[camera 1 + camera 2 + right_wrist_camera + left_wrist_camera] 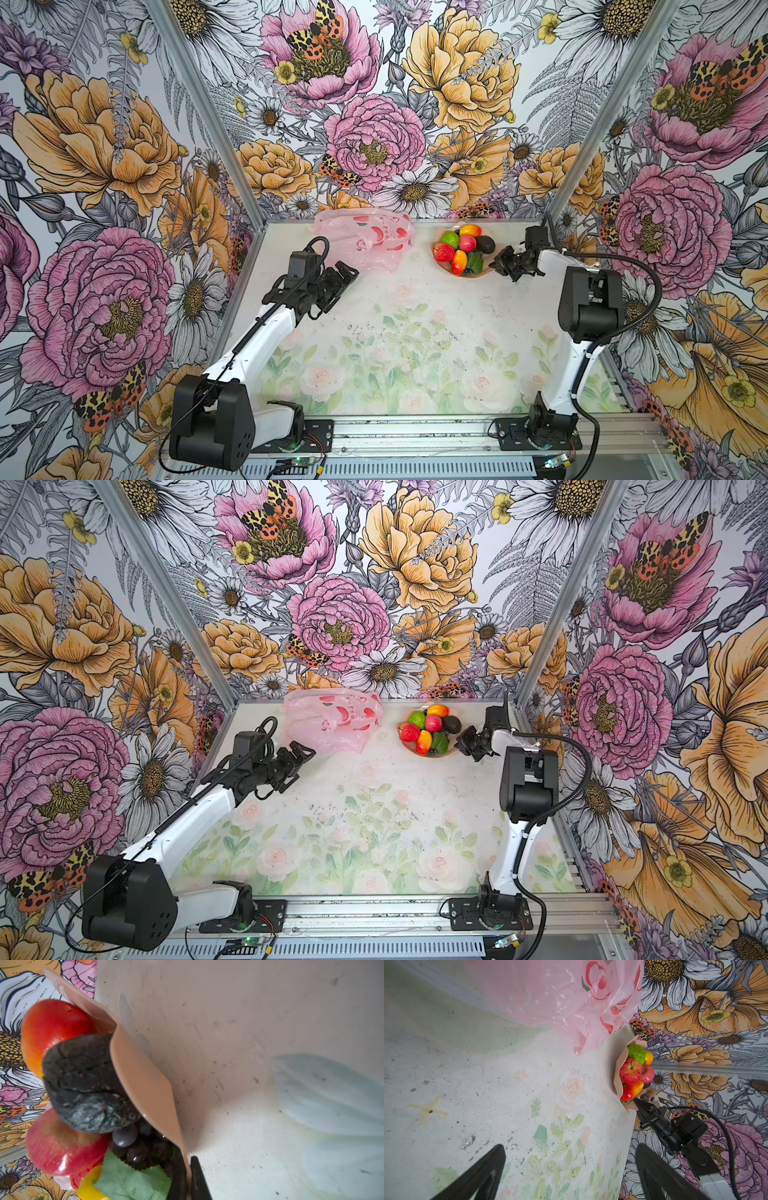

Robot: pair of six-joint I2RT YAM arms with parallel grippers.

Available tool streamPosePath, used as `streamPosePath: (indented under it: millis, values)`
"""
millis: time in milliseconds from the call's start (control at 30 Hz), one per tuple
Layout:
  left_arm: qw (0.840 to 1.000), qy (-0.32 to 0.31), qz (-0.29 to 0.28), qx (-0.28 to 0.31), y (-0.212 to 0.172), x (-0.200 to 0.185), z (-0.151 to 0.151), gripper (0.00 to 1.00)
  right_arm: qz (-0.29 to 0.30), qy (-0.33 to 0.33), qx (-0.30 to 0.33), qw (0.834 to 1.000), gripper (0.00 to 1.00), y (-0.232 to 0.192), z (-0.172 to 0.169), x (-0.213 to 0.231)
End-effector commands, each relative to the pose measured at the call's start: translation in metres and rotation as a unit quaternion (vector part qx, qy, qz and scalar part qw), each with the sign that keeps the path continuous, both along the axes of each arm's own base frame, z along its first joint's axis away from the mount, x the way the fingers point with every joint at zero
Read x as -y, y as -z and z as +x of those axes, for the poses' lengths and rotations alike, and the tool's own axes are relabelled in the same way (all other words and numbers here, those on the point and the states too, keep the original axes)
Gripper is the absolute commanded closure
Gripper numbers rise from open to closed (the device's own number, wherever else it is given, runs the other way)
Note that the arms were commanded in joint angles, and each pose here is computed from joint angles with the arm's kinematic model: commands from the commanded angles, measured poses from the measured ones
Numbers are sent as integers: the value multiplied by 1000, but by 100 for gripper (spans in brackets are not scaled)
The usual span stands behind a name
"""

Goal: Place the fruits into the plastic bag
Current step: 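Drag the fruit plate with the right gripper toward the table center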

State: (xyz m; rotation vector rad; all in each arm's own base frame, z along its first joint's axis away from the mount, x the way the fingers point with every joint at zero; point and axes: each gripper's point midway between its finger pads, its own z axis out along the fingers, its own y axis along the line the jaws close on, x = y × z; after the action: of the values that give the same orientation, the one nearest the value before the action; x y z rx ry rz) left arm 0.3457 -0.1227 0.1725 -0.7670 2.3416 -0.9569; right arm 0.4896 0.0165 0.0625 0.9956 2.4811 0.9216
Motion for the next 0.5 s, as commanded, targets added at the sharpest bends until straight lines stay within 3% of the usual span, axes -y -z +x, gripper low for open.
streamPosePath:
  millis: [0,467]
  values:
    - [1000,11,-1,15,-5,0,0,1,-7,-5,9,1000,100,-2,6,-2]
    - [1000,13,-6,17,-6,1,-4,1,26,-18,-3,999,100,1,-11,-14]
